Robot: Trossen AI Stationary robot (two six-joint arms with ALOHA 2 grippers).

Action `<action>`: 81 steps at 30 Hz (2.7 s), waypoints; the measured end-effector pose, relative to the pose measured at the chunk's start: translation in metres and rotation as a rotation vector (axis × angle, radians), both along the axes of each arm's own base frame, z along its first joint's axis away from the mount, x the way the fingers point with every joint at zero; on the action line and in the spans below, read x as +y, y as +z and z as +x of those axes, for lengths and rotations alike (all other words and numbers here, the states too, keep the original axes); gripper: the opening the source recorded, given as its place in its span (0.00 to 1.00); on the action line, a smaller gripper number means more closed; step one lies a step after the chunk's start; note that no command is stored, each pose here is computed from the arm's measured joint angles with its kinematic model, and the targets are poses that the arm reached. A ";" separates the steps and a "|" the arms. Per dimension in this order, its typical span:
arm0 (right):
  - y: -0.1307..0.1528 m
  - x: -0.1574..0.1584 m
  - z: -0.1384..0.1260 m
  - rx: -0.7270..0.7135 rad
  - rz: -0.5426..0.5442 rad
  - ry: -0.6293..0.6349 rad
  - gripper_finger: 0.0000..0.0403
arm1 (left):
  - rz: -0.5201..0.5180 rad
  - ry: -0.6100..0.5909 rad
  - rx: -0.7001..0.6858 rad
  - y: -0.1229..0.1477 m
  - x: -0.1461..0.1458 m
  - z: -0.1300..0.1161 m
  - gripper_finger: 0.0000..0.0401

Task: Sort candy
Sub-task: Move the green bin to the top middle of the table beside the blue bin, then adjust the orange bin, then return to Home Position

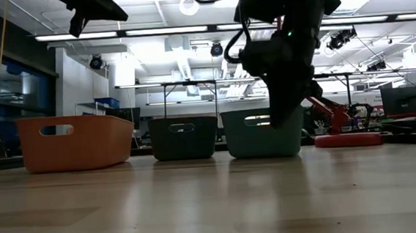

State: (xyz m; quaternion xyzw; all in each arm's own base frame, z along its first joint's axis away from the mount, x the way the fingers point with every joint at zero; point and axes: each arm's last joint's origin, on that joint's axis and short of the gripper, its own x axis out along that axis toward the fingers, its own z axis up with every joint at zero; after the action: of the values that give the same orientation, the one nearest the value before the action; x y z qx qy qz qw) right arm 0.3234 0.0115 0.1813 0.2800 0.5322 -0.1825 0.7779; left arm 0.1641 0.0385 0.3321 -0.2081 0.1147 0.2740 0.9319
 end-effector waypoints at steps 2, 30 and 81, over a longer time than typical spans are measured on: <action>0.000 -0.005 -0.001 0.005 -0.039 -0.037 0.00 | -0.017 -0.034 -0.003 0.000 -0.007 0.001 0.00; 0.067 -0.066 -0.029 -0.228 -0.115 -0.157 0.00 | -0.674 0.119 0.453 -0.161 -0.127 -0.010 0.00; 0.149 0.013 -0.142 -0.451 -0.060 -0.259 0.00 | -0.191 -0.318 -0.610 -0.145 -0.044 -0.037 0.00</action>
State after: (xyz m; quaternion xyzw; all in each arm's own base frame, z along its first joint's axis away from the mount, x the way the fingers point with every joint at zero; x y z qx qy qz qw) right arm 0.1815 0.0245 0.3300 0.3562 0.2991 -0.2293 0.8550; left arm 0.1272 -0.0052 0.1874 -0.3460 -0.1125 0.0389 0.9306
